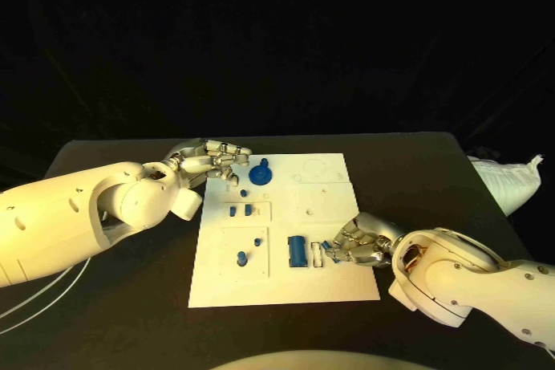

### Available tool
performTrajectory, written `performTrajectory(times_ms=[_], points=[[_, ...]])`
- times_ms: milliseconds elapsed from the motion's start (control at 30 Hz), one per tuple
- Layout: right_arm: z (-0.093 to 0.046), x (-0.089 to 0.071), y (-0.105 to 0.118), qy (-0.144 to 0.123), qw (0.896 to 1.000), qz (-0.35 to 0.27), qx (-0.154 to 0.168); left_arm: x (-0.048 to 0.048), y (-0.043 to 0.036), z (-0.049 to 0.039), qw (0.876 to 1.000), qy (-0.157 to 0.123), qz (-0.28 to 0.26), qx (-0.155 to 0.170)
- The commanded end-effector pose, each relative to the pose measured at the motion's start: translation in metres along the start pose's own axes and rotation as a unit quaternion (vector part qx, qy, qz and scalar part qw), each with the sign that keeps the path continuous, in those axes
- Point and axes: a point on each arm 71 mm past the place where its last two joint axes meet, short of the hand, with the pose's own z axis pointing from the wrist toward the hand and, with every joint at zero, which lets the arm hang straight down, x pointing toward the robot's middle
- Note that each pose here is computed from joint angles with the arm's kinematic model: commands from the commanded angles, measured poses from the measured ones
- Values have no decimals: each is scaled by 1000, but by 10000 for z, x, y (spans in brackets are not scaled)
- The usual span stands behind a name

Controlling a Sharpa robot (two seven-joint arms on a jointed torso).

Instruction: Assemble the parts on the task board

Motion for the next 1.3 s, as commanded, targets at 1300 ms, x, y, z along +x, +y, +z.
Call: performTrajectory(times_ms=[1300], points=[[78, 156, 176, 37, 996, -77, -12, 44, -5, 3, 1000, 13, -1, 1]])
